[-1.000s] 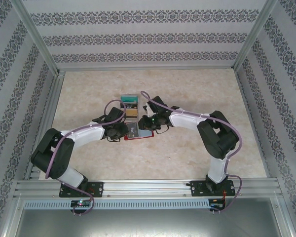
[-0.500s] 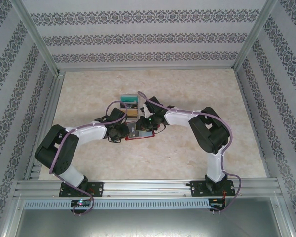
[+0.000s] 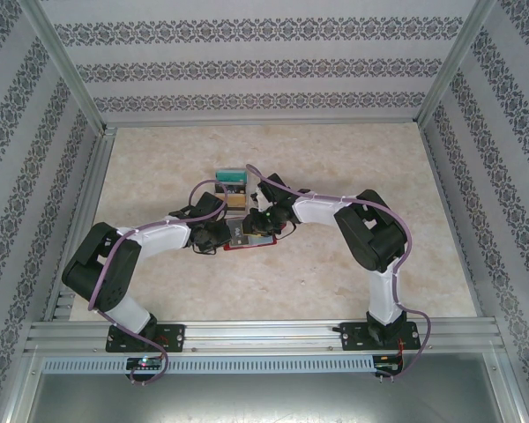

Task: Take the credit cards out of the card holder

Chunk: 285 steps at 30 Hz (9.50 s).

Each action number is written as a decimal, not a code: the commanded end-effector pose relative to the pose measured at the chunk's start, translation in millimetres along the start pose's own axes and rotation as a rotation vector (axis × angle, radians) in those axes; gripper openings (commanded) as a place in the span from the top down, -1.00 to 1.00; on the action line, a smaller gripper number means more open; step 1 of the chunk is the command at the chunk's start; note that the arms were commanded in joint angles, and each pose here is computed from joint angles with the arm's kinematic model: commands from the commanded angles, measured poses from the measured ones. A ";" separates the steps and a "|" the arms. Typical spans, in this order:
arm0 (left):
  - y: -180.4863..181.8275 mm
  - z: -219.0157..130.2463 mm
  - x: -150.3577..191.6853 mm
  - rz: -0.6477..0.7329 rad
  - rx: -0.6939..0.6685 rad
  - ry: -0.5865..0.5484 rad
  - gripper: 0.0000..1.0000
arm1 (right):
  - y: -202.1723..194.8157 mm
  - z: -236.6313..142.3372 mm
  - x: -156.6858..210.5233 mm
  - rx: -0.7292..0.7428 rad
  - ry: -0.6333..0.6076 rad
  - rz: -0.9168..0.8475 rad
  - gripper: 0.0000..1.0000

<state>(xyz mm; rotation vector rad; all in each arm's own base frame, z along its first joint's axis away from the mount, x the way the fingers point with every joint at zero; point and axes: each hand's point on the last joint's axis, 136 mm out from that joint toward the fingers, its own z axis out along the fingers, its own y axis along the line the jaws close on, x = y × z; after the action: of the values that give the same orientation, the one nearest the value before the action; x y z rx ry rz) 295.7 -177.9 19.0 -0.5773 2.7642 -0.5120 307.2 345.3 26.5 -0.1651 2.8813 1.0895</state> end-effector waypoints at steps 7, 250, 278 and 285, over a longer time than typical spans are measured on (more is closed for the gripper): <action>7.5 10.5 4.4 -0.006 -0.032 0.040 0.85 | -1.8 -14.4 -2.7 -0.008 -0.012 0.034 0.52; -37.3 -2.9 -17.4 0.071 0.179 0.070 0.27 | -77.8 -29.3 5.8 0.440 -0.102 -0.062 0.47; -79.3 -12.5 -12.1 0.142 0.282 0.093 -0.07 | -74.5 -20.0 13.9 0.420 -0.077 -0.049 0.46; -84.6 -13.3 -10.1 0.155 0.307 0.099 -0.05 | -73.9 -20.5 15.1 0.420 -0.078 -0.048 0.46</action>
<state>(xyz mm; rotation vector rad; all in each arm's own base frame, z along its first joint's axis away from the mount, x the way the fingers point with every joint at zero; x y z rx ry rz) 323.9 -230.8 51.1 -0.3429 2.7563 -0.8718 317.9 273.1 18.4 -0.1512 2.8626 0.4861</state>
